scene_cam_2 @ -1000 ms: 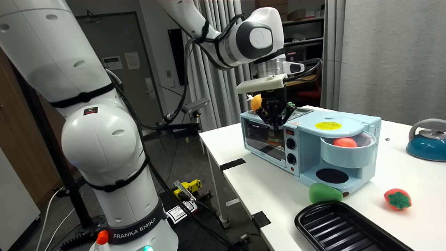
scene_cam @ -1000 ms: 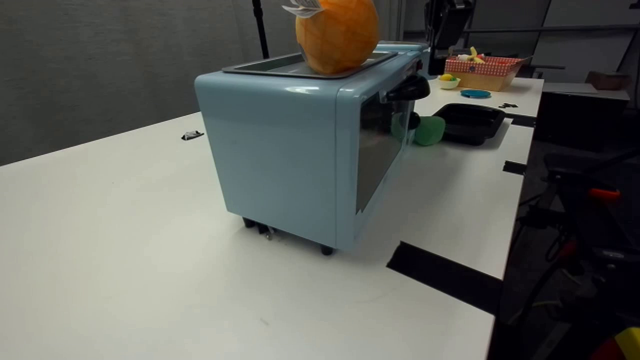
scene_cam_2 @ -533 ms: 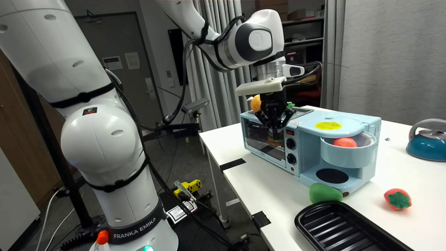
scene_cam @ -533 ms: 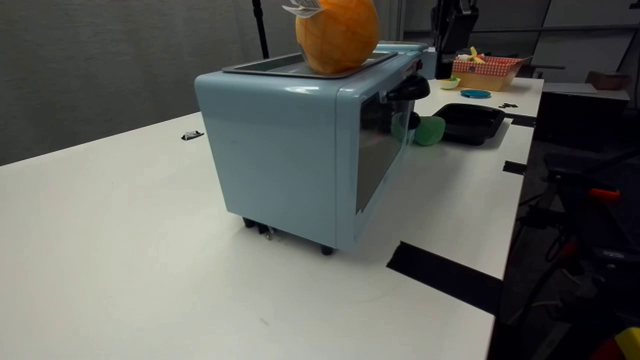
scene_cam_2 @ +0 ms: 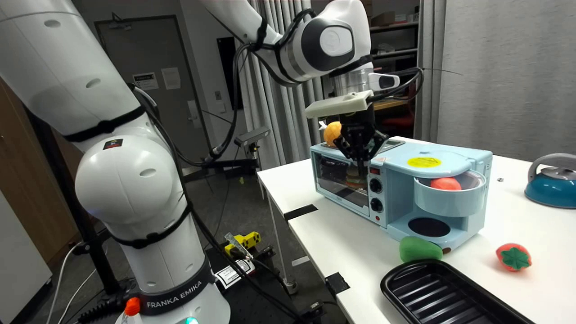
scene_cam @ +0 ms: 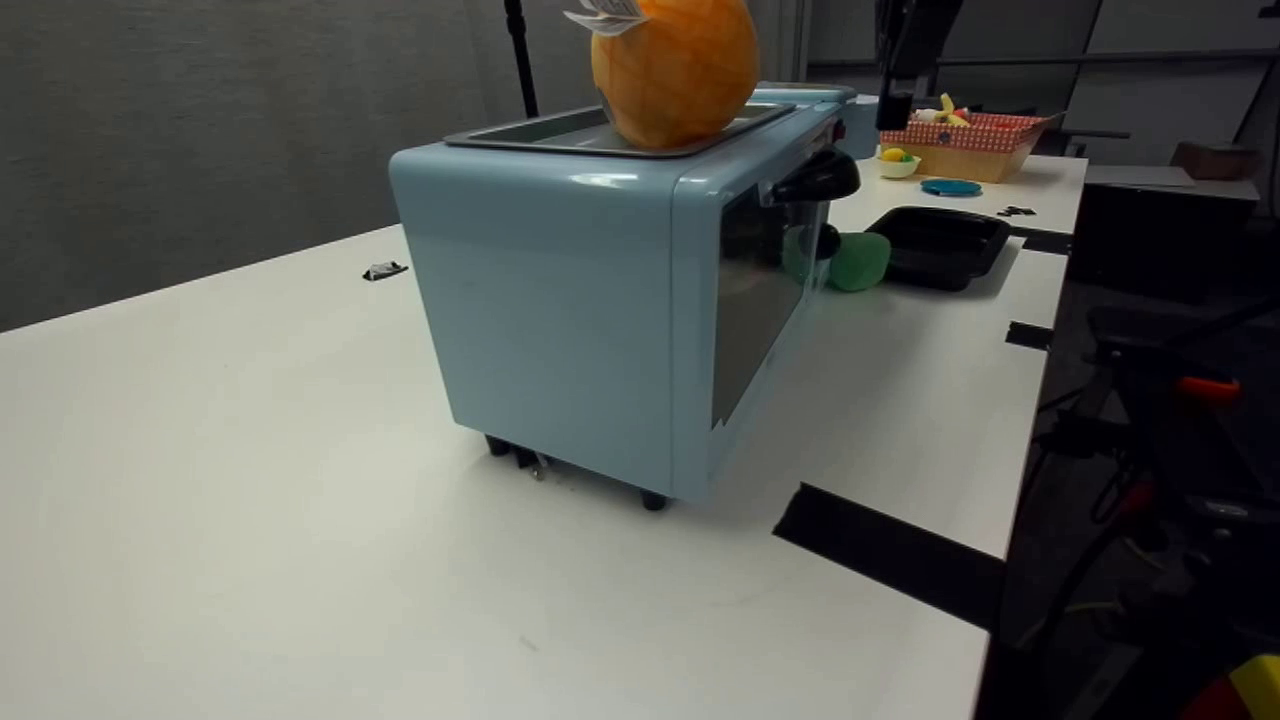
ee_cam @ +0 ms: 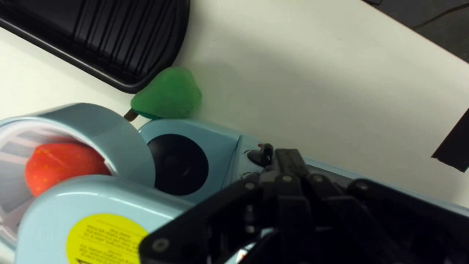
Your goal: Press the on/off button of the oven
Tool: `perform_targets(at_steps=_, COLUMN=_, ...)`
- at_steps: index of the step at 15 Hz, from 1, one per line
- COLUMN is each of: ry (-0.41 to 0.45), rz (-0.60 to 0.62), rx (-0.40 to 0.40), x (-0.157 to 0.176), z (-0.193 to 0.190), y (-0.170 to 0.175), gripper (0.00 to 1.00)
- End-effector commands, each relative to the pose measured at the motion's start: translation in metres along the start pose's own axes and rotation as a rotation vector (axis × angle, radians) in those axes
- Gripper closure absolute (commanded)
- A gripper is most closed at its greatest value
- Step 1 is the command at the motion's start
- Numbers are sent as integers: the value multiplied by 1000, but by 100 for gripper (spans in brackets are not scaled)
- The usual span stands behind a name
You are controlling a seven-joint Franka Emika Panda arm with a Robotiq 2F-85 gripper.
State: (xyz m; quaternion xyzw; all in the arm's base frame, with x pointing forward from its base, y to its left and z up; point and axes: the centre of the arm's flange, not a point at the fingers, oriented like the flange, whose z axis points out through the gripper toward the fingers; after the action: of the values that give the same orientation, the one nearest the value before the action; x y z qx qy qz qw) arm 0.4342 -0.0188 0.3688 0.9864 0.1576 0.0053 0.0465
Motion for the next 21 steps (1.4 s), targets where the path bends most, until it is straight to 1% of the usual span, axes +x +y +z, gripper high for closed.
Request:
perform_targets(at_steps=1, ry=14, rz=19, rx=-26, x=-4, z=-3, y=8, gripper=100)
perform_targets(at_steps=5, ry=15, rz=23, rx=-16, x=3, z=-1, y=11, gripper=100)
perform_targets(at_steps=15, ry=39, rz=23, rx=-12, x=19, z=-8, y=14, gripper=100)
perform_targets(at_steps=21, ry=4, rz=17, rx=-5, x=29, z=4, y=13, gripper=100)
